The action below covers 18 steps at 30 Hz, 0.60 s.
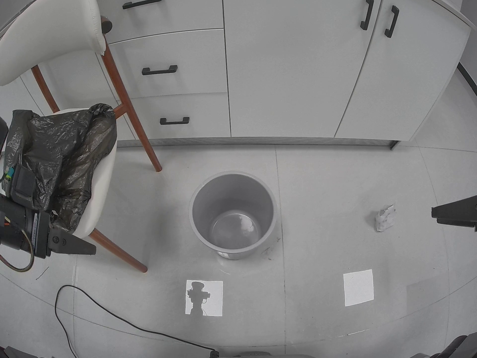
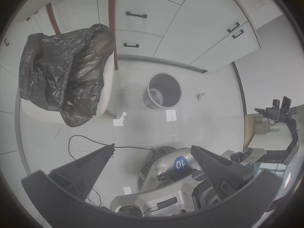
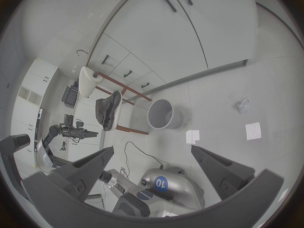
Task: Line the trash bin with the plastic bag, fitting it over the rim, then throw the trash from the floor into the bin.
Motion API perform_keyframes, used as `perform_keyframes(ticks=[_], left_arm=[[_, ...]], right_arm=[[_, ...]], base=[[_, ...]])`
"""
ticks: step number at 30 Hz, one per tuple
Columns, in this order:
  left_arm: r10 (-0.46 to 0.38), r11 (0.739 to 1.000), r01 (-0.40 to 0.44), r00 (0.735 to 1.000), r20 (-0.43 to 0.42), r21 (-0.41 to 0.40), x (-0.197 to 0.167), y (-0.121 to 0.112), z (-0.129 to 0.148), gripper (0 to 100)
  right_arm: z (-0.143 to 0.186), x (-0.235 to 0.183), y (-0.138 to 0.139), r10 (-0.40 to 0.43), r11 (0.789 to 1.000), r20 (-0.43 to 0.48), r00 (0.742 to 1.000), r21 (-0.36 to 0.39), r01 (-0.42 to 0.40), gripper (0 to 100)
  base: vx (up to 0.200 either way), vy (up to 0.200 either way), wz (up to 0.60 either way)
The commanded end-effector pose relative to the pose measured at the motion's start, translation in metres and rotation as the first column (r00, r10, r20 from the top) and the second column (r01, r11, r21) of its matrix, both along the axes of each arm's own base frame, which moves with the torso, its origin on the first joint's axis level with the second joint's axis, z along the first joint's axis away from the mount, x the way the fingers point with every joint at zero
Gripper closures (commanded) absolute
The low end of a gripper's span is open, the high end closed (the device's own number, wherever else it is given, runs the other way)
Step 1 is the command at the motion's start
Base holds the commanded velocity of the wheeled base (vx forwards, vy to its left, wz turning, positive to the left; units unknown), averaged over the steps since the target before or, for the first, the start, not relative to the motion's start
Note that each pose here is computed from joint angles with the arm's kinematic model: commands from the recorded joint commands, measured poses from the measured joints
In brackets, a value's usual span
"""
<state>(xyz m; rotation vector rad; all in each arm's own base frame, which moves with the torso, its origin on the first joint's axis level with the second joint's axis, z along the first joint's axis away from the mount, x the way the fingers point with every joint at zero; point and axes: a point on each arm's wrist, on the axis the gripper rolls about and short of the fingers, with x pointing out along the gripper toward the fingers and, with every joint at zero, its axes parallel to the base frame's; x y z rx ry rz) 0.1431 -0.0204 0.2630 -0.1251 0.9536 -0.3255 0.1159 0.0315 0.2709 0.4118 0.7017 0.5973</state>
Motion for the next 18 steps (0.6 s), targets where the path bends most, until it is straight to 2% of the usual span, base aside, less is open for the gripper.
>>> perform_keyframes(ticks=[1, 8, 12, 15, 16, 18], left_arm=[[0.009, 1.0, -0.009, 1.0, -0.018, -0.011, 0.005, 0.0, -0.001, 0], [0.032, 0.999, -0.032, 0.999, -0.021, -0.029, 0.012, -0.001, -0.002, 0], [0.055, 0.997, -0.053, 0.998, 0.031, -0.055, 0.018, -0.002, 0.005, 0], [0.063, 0.996, -0.057, 0.994, 0.092, -0.069, 0.027, -0.003, 0.022, 0], [0.063, 0.996, -0.056, 0.992, 0.11, -0.072, 0.03, -0.003, 0.028, 0], [0.067, 0.996, -0.057, 0.989, 0.136, -0.073, 0.038, -0.004, 0.036, 0]], right_arm=[[-0.002, 0.001, 0.003, 0.02, 1.0, -0.012, 1.0, -0.001, -0.02, 0], [0.0, 0.011, 0.013, 0.091, 0.996, 0.019, 0.996, -0.005, -0.09, 0], [0.006, 0.017, 0.02, 0.126, 0.992, 0.05, 0.991, -0.002, -0.126, 0], [0.018, 0.021, 0.028, 0.159, 0.987, 0.072, 0.985, 0.001, -0.159, 0], [0.021, 0.024, 0.031, 0.153, 0.988, 0.081, 0.985, -0.009, -0.153, 0], [0.025, 0.037, 0.039, 0.088, 0.994, 0.097, 0.991, -0.065, -0.082, 0]], base=[[0.0, 0.2, 0.0], [0.0, 0.2, 0.0], [0.0, 0.2, 0.0], [0.0, 0.2, 0.0], [0.0, 0.2, 0.0], [0.0, 0.2, 0.0]])
